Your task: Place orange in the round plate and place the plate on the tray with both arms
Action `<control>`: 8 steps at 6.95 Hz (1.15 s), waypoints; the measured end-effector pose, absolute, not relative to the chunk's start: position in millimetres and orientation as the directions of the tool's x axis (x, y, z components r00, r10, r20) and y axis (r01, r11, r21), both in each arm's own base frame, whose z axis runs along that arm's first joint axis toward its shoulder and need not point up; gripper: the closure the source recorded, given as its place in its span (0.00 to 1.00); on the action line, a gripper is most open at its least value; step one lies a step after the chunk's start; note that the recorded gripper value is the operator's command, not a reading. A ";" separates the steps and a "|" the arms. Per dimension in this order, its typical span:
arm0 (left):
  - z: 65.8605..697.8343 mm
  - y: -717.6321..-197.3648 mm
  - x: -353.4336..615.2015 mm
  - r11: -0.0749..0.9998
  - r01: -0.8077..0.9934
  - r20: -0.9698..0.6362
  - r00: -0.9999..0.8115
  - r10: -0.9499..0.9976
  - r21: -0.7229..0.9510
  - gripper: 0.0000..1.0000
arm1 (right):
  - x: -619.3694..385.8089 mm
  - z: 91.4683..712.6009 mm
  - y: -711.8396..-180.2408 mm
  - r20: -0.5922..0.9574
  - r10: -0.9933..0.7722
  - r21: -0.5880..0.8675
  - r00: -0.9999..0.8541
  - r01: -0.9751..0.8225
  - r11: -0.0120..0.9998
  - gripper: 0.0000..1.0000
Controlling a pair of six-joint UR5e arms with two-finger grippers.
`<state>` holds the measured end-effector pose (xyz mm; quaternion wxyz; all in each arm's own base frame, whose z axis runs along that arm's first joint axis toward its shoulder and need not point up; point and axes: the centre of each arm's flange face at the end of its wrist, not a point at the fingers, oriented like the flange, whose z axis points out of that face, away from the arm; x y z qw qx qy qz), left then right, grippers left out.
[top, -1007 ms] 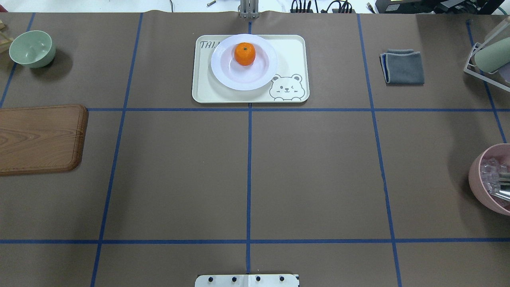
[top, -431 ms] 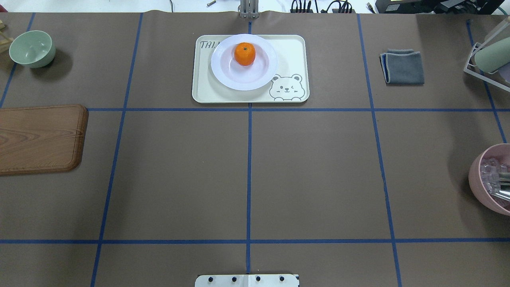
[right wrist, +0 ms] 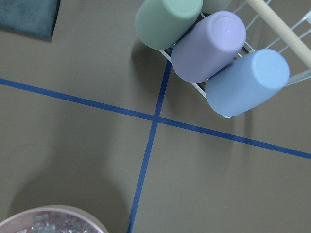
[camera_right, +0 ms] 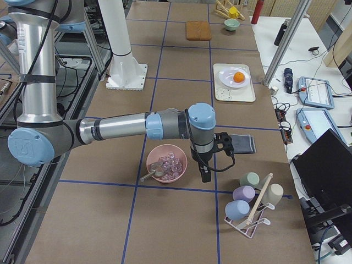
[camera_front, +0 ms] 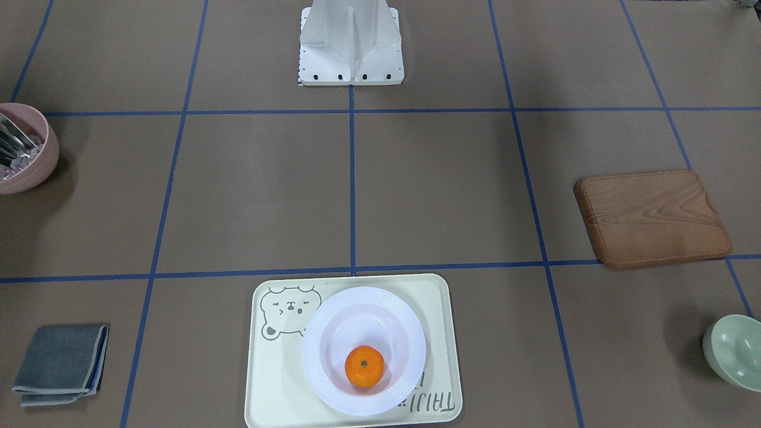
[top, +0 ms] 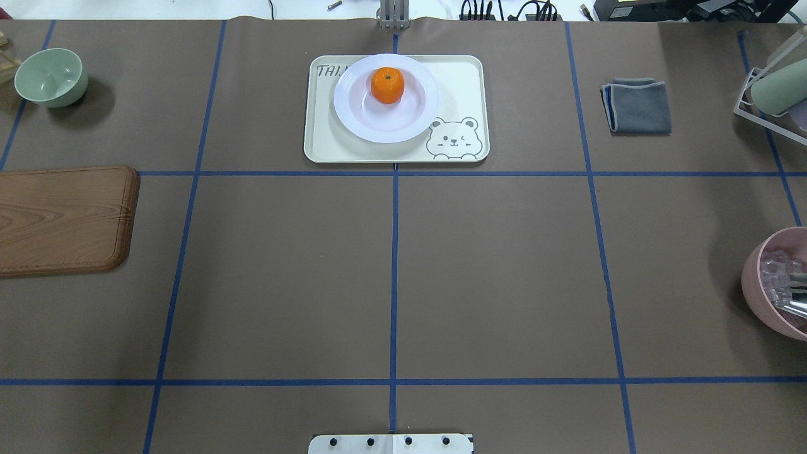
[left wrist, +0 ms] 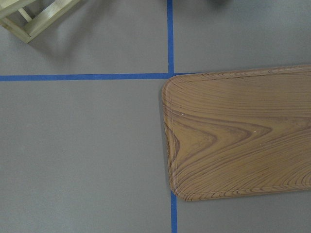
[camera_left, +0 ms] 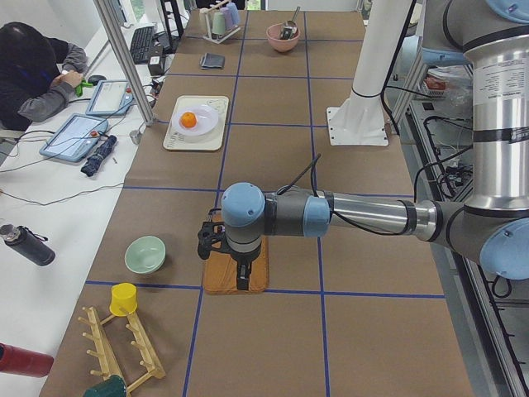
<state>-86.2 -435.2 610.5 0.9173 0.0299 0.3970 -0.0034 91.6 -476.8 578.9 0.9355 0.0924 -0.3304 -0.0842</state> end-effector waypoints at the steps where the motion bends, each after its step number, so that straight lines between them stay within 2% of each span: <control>1: 612.0 -435.1 -86.2 0.998 0.030 -0.729 0.685 0.016 0.050 0.02 | 90.2 578.5 -476.0 0.615 -0.220 0.230 0.757 0.094 0.969 0.00; 8: 613.1 -435.0 -86.2 0.998 0.030 -0.729 0.685 0.014 0.047 0.02 | 89.1 580.0 -474.0 0.626 -0.220 0.228 0.748 0.094 0.969 0.00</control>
